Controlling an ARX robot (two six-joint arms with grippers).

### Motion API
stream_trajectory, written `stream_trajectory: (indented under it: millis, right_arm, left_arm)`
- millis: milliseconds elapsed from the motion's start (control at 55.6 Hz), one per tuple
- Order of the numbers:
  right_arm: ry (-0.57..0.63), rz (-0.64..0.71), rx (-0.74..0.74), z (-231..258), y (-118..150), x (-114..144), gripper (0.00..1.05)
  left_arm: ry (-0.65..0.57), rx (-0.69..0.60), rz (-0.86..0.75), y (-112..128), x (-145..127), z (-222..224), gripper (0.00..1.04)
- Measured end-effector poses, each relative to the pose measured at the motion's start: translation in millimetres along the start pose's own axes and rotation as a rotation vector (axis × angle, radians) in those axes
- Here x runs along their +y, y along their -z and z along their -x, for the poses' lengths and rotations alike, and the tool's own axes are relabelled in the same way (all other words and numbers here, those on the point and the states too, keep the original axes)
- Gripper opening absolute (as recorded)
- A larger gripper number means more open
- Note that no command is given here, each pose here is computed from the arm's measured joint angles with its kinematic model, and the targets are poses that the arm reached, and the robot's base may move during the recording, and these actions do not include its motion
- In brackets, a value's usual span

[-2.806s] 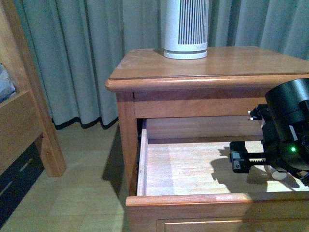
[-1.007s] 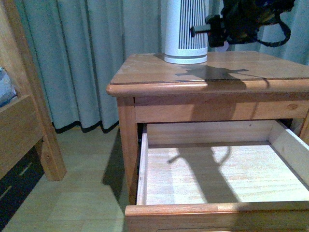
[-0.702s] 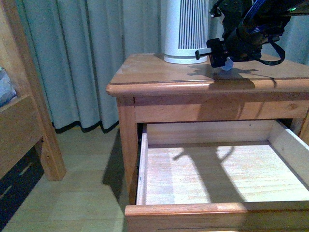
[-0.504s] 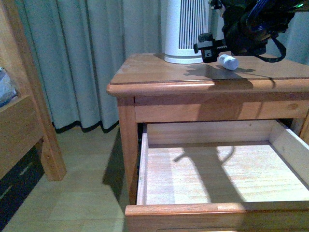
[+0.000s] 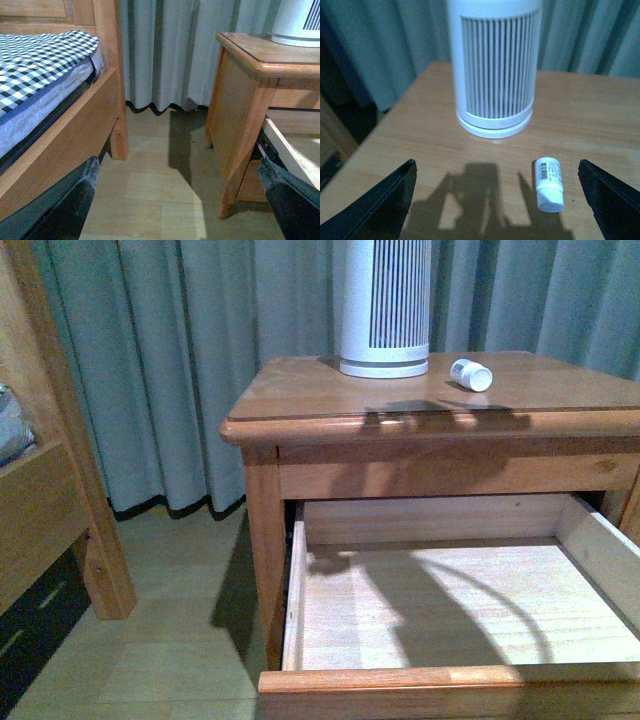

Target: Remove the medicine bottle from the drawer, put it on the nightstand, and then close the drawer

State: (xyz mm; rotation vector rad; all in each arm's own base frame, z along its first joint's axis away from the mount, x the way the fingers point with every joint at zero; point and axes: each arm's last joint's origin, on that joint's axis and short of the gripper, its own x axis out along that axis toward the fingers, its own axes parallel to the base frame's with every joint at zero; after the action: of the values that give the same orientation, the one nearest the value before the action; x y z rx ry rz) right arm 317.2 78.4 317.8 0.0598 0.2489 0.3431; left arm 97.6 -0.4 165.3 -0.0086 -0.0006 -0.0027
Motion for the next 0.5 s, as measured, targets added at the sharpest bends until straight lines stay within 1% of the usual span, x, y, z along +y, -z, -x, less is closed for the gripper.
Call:
stream_trajectory:
  millis: [18, 54, 108, 198, 216, 288, 306, 342, 378, 504]
  right_arm:
    - [-0.003, -0.002, 0.011, 3.0, 5.0, 1.4, 0.69]
    - [-0.015, -0.017, 0.056, 14.2, 25.5, 6.3, 0.62]
    - [-0.016, -0.047, 0.148, 33.7, 67.6, 14.5, 0.48]
    - [0.001, -0.093, 0.271, 52.2, 119.3, 20.0, 0.31]
    - [0.004, -0.096, 0.284, 53.6, 124.4, 20.2, 0.29]
    - [0.032, -0.115, 0.375, 61.3, 161.7, 20.3, 0.15]
    - [0.035, -0.119, 0.387, 62.1, 165.8, 20.0, 0.14]
    - [0.045, -0.137, 0.431, 64.2, 179.6, 19.1, 0.07]
    - [0.053, -0.143, 0.451, 64.7, 187.6, 18.5, 0.02]
    - [0.088, -0.173, 0.499, 55.4, 208.6, 12.7, 0.03]
  left_arm:
    - [0.000, 0.000, 0.000, 0.0, 0.0, 0.0, 0.98]
    - [0.000, 0.000, 0.000, 0.0, 0.0, 0.0, 0.98]
    - [0.000, 0.000, 0.000, 0.0, 0.0, 0.0, 0.98]
    - [0.000, 0.000, 0.000, 0.0, 0.0, 0.0, 0.98]
    - [0.000, 0.000, 0.000, 0.0, 0.0, 0.0, 0.98]
    - [0.000, 0.000, 0.000, 0.0, 0.0, 0.0, 0.98]
    - [0.000, 0.000, 0.000, 0.0, 0.0, 0.0, 0.98]
    - [0.000, 0.000, 0.000, 0.0, 0.0, 0.0, 0.98]
    - [0.000, 0.000, 0.000, 0.0, 0.0, 0.0, 0.98]
    - [0.000, 0.000, 0.000, 0.0, 0.0, 0.0, 0.98]
